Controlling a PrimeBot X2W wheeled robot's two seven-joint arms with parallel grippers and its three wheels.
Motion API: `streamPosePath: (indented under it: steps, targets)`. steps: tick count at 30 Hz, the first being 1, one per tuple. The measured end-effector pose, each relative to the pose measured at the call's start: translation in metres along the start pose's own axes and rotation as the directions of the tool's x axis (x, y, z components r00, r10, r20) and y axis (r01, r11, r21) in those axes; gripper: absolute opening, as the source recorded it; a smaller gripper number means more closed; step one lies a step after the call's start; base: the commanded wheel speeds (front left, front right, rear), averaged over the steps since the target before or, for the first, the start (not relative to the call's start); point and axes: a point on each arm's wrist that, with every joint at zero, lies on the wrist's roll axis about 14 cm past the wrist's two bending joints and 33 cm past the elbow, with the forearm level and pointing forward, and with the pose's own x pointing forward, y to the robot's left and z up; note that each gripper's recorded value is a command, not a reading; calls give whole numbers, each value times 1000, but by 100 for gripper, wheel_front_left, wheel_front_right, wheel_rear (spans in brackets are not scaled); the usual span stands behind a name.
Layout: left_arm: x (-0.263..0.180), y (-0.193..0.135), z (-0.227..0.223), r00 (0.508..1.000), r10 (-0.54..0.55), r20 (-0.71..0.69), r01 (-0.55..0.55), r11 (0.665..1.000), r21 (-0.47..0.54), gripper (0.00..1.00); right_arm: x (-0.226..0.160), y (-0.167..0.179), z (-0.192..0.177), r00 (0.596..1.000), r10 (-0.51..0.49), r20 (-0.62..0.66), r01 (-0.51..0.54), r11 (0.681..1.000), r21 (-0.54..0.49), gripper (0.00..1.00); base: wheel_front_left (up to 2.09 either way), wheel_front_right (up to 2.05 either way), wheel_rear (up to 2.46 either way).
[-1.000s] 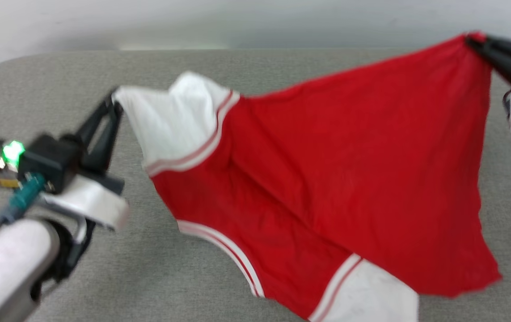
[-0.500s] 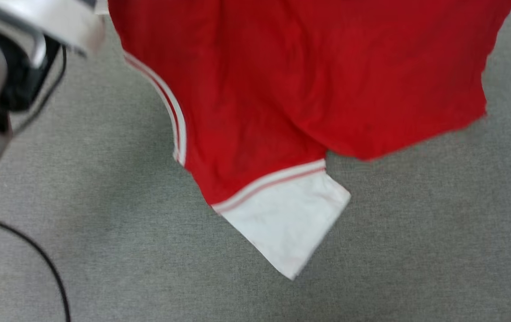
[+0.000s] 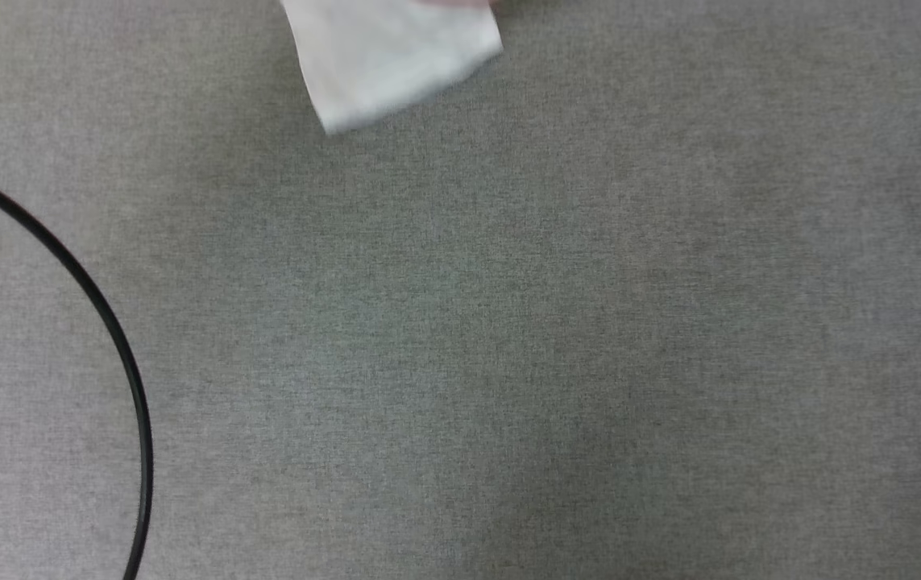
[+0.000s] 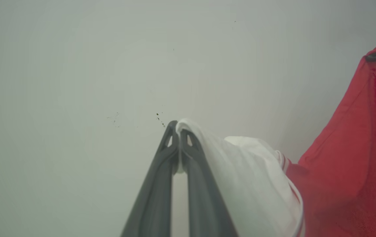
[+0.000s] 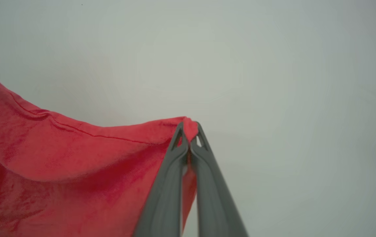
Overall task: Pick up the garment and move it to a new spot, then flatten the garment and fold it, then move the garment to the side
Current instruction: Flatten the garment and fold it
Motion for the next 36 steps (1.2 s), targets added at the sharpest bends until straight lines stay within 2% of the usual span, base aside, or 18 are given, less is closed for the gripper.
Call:
streamPosePath:
  steps: [4, 8, 12, 17, 22, 28, 36]
  targets:
    - [18, 18, 14, 999, 24, 45, -25, 999, 29, 0, 15, -9, 20, 998, -33, 60, 34, 999, -15, 0, 0, 0, 0]
    - [28, 30, 13, 997, 41, 59, -44, 998, 46, 0, 27, -10, 23, 997, -41, 73, 42, 999, -21, 0, 0, 0, 0]
    - [30, 26, -12, 999, 33, 23, -34, 999, 37, 0, 39, -2, -6, 1000, -27, 16, 28, 999, -39, 0, 0, 0, 0]
    - [21, 15, -64, 997, 18, -70, -18, 1000, -1, 0, 47, 23, -58, 998, 26, -66, -28, 999, -40, 0, 0, 0, 0]
    - [-6, -6, -115, 984, -13, -175, 2, 998, -60, 0, 37, 61, -111, 983, 112, -148, -115, 993, -15, 0, 0, 0, 0]
    - [-60, -28, -165, 947, -43, -318, 1, 991, -133, 0, 7, 107, -158, 950, 215, -226, -200, 976, 89, 0, 0, 0, 0]
    - [-145, -68, -183, 899, -112, -424, 8, 971, -240, 0, -52, 155, -192, 885, 345, -313, -314, 938, 145, 0, 0, 0, 0]
